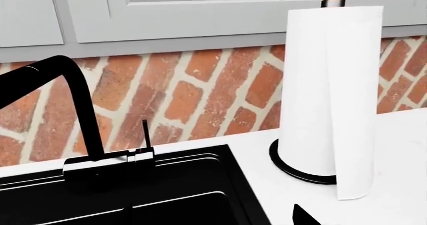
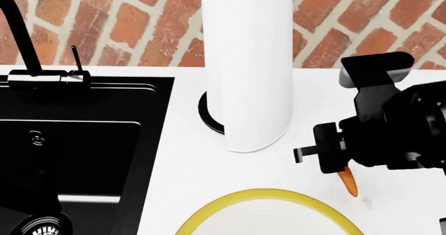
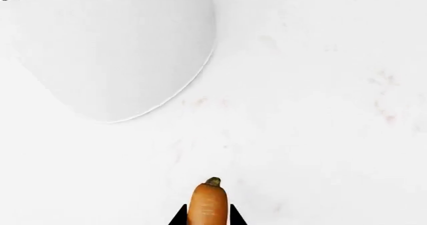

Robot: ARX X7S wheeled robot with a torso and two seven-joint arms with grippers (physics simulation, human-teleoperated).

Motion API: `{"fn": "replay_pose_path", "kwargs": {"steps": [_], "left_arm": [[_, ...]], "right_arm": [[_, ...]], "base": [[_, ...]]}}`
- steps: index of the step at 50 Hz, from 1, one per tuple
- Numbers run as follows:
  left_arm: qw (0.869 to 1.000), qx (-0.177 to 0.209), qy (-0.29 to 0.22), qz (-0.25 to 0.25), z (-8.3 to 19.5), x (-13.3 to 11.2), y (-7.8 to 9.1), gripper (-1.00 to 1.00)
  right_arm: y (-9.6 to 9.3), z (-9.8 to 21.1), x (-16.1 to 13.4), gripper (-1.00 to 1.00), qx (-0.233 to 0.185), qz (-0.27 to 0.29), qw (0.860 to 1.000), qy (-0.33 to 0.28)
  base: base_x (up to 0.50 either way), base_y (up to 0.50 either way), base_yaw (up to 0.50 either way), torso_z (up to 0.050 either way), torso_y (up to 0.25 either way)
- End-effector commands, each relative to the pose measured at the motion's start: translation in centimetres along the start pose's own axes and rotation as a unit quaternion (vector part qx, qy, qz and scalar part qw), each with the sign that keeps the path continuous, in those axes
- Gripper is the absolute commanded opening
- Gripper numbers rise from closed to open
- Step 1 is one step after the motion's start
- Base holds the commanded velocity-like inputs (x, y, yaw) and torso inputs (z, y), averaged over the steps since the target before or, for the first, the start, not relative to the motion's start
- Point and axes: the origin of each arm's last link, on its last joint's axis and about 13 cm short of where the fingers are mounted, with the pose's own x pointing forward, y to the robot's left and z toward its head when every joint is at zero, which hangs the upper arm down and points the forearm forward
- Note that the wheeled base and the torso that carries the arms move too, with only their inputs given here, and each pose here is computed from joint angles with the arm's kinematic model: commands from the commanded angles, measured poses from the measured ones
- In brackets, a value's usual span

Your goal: There is a mixed pile of frozen fruits and vegetables on the counter. Locate all the frozen vegetables and place the items in a bowl on the counter. Take all the frozen fruits and defrost them in a running sink.

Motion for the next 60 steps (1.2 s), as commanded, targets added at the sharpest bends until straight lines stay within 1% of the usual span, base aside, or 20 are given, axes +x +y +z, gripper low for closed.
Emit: {"fn": "replay_pose_path", "kwargs": {"steps": [1,7,8,9,12,16,20,22,29,30,32,33,34,35,37,44,46,51,56,60], "left_arm": [[1.000,0.000,-0.001,-0.002,0.1,-0.2,0.0,1.00],[1.000,0.000,0.002,-0.004,-0.3,-0.1,-0.2,1.00],[1.000,-0.002,0.002,-0.003,-0.3,-0.2,0.0,1.00],[1.000,-0.002,0.002,-0.003,-0.3,-0.1,-0.1,1.00],[1.000,-0.003,0.001,-0.005,-0.3,-0.2,-0.1,1.00],[1.000,-0.006,0.001,-0.004,-0.4,-0.3,-0.1,1.00],[1.000,-0.006,-0.001,-0.006,-0.5,-0.1,-0.4,1.00],[1.000,-0.007,-0.002,-0.006,-0.4,-0.3,-0.1,1.00],[1.000,-0.002,-0.003,-0.005,-0.4,-0.3,-0.3,1.00],[1.000,-0.001,-0.004,-0.005,-0.3,-0.3,-0.3,1.00],[1.000,-0.001,-0.004,-0.007,-0.2,-0.3,-0.4,1.00],[1.000,-0.002,-0.003,-0.007,-0.3,-0.3,-0.4,1.00],[1.000,-0.001,-0.003,-0.007,-0.4,-0.3,-0.4,1.00],[1.000,-0.001,-0.002,-0.008,-0.4,-0.2,-0.5,1.00],[1.000,-0.001,-0.003,-0.008,-0.3,-0.2,-0.6,1.00],[1.000,0.000,-0.004,-0.011,-0.2,-0.4,-0.5,1.00],[1.000,0.000,-0.003,-0.011,-0.2,-0.4,-0.5,1.00],[1.000,0.000,-0.004,-0.013,-0.1,-0.3,-0.6,1.00],[1.000,-0.001,-0.007,-0.010,0.0,-0.4,-0.5,1.00],[1.000,0.000,-0.006,-0.011,-0.1,-0.5,-0.6,1.00]], "right_arm": [[1.6,-0.4,-4.8,-1.00,-0.035,0.007,0.997,-0.064],[3.0,-0.9,-6.3,-1.00,-0.057,0.019,0.994,-0.086],[3.3,-0.9,-6.7,-1.00,-0.068,0.015,0.993,-0.093],[3.5,-0.7,-7.1,-1.00,-0.069,0.016,0.992,-0.101],[4.3,-0.7,-8.2,-1.00,-0.087,0.021,0.990,-0.107],[5.8,-1.3,-9.5,-1.00,-0.115,0.042,0.986,-0.113],[6.7,-2.0,-9.8,-1.00,-0.127,0.064,0.984,-0.107],[6.9,-2.3,-9.7,-1.00,-0.128,0.070,0.984,-0.103],[7.6,-4.0,-9.2,-1.00,-0.142,0.106,0.982,-0.073],[7.8,-4.3,-9.2,-1.00,-0.139,0.123,0.980,-0.070],[8.0,-4.6,-9.3,-1.00,-0.137,0.124,0.980,-0.069],[8.1,-4.9,-9.3,-1.00,-0.132,0.138,0.980,-0.063],[8.1,-5.0,-9.2,-1.00,-0.134,0.135,0.980,-0.062],[8.2,-5.4,-9.0,-1.00,-0.130,0.148,0.979,-0.051],[8.3,-6.0,-8.6,-1.00,-0.140,0.144,0.979,-0.037],[8.8,-6.6,-8.4,-1.00,-0.155,0.148,0.976,-0.024],[8.9,-7.0,-8.0,-1.00,-0.164,0.146,0.976,-0.011],[9.0,-7.1,-7.5,-1.00,-0.161,0.148,0.976,-0.005],[9.4,-7.3,-6.2,-1.00,-0.168,0.157,0.973,0.013],[9.6,-7.3,-6.0,-1.00,-0.172,0.160,0.972,0.017]], "base": [[0.00,0.00,0.00,0.000,0.000],[0.00,0.00,0.00,0.000,0.000],[0.00,0.00,0.00,0.000,0.000],[0.00,0.00,0.00,0.000,0.000],[0.00,0.00,0.00,0.000,0.000],[0.00,0.00,0.00,0.000,0.000],[0.00,0.00,0.00,0.000,0.000],[0.00,0.00,0.00,0.000,0.000],[0.00,0.00,0.00,0.000,0.000],[0.00,0.00,0.00,0.000,0.000],[0.00,0.00,0.00,0.000,0.000],[0.00,0.00,0.00,0.000,0.000],[0.00,0.00,0.00,0.000,0.000],[0.00,0.00,0.00,0.000,0.000],[0.00,0.00,0.00,0.000,0.000],[0.00,0.00,0.00,0.000,0.000],[0.00,0.00,0.00,0.000,0.000],[0.00,0.00,0.00,0.000,0.000],[0.00,0.00,0.00,0.000,0.000],[0.00,0.00,0.00,0.000,0.000]]}}
